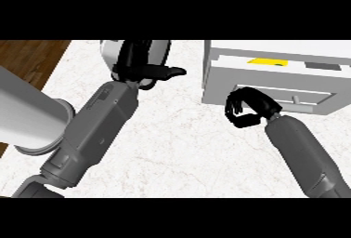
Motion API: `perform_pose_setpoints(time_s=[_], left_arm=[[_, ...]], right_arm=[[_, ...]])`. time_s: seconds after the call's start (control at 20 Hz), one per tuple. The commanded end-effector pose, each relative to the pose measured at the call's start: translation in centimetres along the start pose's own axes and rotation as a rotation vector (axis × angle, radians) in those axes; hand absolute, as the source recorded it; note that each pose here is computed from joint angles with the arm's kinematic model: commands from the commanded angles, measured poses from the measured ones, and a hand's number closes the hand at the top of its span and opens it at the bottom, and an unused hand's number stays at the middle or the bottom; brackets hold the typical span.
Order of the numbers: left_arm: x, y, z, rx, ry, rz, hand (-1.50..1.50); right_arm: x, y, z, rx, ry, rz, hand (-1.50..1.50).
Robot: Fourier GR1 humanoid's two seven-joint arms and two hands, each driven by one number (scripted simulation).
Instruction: Pick up the cup, place it into the drawer and close the drawer
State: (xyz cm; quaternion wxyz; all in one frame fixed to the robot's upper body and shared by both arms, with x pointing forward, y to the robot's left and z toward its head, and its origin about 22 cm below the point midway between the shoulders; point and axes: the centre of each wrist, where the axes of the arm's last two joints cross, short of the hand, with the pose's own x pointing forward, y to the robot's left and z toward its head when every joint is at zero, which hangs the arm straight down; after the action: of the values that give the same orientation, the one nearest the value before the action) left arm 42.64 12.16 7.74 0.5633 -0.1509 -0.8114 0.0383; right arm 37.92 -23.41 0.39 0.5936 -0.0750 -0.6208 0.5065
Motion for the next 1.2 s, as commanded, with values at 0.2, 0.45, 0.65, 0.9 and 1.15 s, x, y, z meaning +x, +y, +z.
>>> perform_pose_setpoints(time_s=[0.2, 0.45, 0.65, 0.9, 1.15], left_arm=[[0.4, 2.3, 1.1, -0.029, 0.01, 0.009, -1.5], [-0.4, 2.9, 2.3, -0.056, 0.025, 0.016, -1.5], [0.4, 3.1, 2.0, -0.08, 0.025, 0.019, -1.5], [0.4, 3.4, 2.2, -0.093, 0.02, 0.039, -1.5], [0.3, 3.6, 2.5, -0.101, 0.028, 0.055, -1.5]], right_arm=[[0.3, -8.5, -1.1, -0.241, 0.016, -0.052, 1.5], [0.3, -11.6, -0.1, -0.328, 0.042, -0.082, 1.5], [0.2, -13.6, 1.2, -0.345, 0.03, -0.086, 1.5], [0.5, -15.0, 1.9, -0.327, 0.01, -0.113, 1.5], [0.5, -16.0, 2.8, -0.338, -0.016, -0.154, 1.5]])
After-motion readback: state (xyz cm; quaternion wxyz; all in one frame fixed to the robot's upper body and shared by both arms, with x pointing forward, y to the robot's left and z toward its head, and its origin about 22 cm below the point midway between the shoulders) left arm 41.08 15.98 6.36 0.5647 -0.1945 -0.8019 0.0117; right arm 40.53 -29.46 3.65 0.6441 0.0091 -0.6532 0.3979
